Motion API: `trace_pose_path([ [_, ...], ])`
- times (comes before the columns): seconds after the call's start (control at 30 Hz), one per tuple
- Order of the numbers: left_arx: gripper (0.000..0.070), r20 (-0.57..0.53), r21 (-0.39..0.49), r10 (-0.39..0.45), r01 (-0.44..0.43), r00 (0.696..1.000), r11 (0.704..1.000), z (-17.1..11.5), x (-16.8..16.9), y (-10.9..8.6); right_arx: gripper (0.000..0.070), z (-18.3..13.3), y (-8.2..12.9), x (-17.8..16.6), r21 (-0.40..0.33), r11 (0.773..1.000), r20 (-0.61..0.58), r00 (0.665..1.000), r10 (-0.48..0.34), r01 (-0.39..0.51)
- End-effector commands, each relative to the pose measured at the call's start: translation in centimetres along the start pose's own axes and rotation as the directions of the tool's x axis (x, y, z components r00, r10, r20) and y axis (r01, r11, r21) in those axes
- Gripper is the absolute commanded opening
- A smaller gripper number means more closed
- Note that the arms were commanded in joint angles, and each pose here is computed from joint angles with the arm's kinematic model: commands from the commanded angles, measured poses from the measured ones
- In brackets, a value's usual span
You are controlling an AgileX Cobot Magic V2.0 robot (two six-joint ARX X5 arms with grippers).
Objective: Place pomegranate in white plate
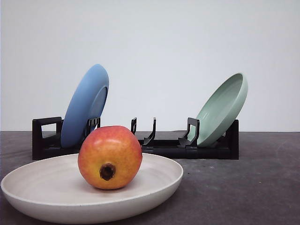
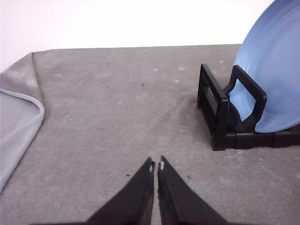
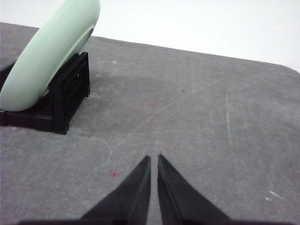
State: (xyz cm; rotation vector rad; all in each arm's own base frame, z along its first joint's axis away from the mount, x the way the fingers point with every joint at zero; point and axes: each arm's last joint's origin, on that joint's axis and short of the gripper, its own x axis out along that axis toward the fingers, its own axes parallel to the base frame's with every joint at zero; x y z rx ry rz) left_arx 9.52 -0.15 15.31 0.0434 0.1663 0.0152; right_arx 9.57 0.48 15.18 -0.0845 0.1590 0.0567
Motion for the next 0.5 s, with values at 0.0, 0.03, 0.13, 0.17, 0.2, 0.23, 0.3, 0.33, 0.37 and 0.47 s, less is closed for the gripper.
trace_pose_path([
  [0.0,0.0000,-0.012,0.001,0.000,0.000,1.000,1.000,-0.35,0.10,-0.03,0.0025,-0.24,0.01,0.05,0.006,1.000,-0.012,1.000,0.000,0.000],
  [0.03,0.0000,-0.012,0.001,0.000,0.000,1.000,1.000,-0.35,0.10,-0.03,0.0025,-0.24,0.01,0.05,0.006,1.000,-0.012,1.000,0.000,0.000],
  [0.13,0.0000,-0.012,0.001,0.000,0.000,1.000,1.000,-0.35,0.10,-0.03,0.0025,-0.24,0.01,0.05,0.006,1.000,-0.012,1.000,0.000,0.000],
  [0.17,0.0000,-0.012,0.001,0.000,0.000,1.000,1.000,-0.35,0.10,-0.03,0.0025,-0.24,0.01,0.05,0.006,1.000,-0.012,1.000,0.000,0.000],
  [0.2,0.0000,-0.012,0.001,0.000,0.000,1.000,1.000,-0.35,0.10,-0.03,0.0025,-0.24,0.01,0.05,0.006,1.000,-0.012,1.000,0.000,0.000],
  [0.23,0.0000,-0.012,0.001,0.000,0.000,1.000,1.000,-0.35,0.10,-0.03,0.0025,-0.24,0.01,0.05,0.006,1.000,-0.012,1.000,0.000,0.000],
  [0.3,0.0000,-0.012,0.001,0.000,0.000,1.000,1.000,-0.35,0.10,-0.03,0.0025,-0.24,0.01,0.05,0.006,1.000,-0.012,1.000,0.000,0.000],
  [0.33,0.0000,-0.012,0.001,0.000,0.000,1.000,1.000,-0.36,0.10,-0.03,0.0025,-0.24,0.01,0.05,0.006,1.000,-0.012,1.000,0.000,0.000],
  [0.37,0.0000,-0.012,0.001,0.000,0.000,1.000,1.000,-0.36,0.10,-0.03,0.0025,-0.24,0.01,0.05,0.006,1.000,-0.012,1.000,0.000,0.000],
  [0.47,0.0000,-0.012,0.001,0.000,0.000,1.000,1.000,-0.35,0.10,-0.03,0.0025,-0.24,0.01,0.05,0.006,1.000,-0.012,1.000,0.000,0.000],
])
